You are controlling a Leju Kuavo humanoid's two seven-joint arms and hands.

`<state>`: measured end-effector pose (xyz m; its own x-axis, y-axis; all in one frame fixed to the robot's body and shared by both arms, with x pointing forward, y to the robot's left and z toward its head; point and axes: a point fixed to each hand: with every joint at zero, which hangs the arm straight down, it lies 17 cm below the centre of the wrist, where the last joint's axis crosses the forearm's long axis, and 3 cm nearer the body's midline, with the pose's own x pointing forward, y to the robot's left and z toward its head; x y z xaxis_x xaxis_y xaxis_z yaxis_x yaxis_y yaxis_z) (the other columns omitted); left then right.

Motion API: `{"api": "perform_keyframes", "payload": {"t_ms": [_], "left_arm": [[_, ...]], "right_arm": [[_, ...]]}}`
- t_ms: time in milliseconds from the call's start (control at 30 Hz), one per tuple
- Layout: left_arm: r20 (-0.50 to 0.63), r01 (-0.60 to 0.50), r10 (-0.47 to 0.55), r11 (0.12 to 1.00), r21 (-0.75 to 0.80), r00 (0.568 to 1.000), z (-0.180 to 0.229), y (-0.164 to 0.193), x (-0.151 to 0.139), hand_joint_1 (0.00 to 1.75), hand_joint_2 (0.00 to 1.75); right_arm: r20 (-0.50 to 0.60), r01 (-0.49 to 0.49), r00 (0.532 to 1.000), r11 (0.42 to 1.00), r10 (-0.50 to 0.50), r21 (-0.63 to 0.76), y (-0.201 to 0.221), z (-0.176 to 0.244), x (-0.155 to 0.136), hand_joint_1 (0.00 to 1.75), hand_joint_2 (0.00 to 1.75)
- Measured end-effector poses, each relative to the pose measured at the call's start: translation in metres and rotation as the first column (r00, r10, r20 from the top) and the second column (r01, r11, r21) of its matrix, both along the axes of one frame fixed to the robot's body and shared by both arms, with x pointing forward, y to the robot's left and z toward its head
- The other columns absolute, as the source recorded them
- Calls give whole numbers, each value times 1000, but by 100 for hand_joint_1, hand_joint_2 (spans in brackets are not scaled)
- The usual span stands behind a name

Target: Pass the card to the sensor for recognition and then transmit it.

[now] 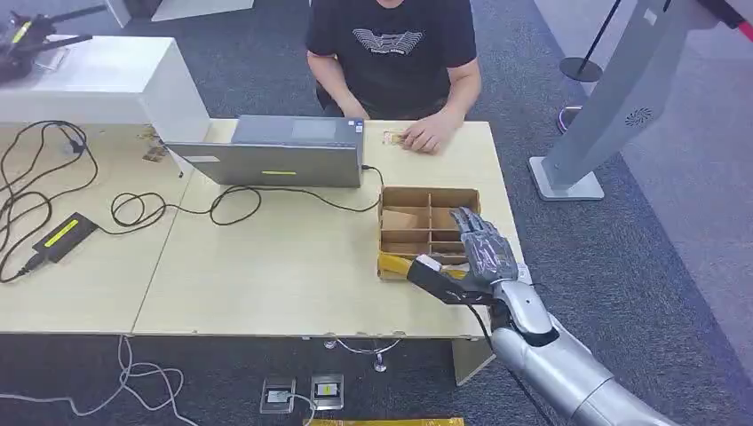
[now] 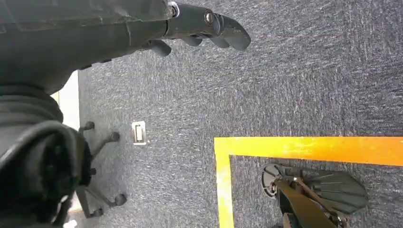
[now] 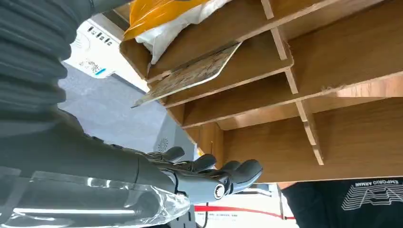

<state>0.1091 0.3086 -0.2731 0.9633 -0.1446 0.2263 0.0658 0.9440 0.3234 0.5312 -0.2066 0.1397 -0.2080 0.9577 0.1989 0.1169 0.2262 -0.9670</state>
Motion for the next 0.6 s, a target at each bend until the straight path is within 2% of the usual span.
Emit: {"api": "perform_keyframes", "payload": {"t_ms": [67,100,133,600], "left_arm": [[0,0,0,1000,0,1000,0,0,0,0,0],[0,0,0,1000,0,1000,0,0,0,0,0],[0,0,0,1000,0,1000,0,0,0,0,0],[1,8,-8,1000,2,1000,0,0,0,0,0]], "right_arm": [[-2,8,1000,1000,-8,1,-2,-1,1,0,175],[-4,12,1000,1000,-12,2,-3,-1,1,58,175],[-7,17,1000,1000,-17,2,-4,-2,2,171,175],[-17,34,999,999,-34,3,-9,-4,3,175,175]]}}
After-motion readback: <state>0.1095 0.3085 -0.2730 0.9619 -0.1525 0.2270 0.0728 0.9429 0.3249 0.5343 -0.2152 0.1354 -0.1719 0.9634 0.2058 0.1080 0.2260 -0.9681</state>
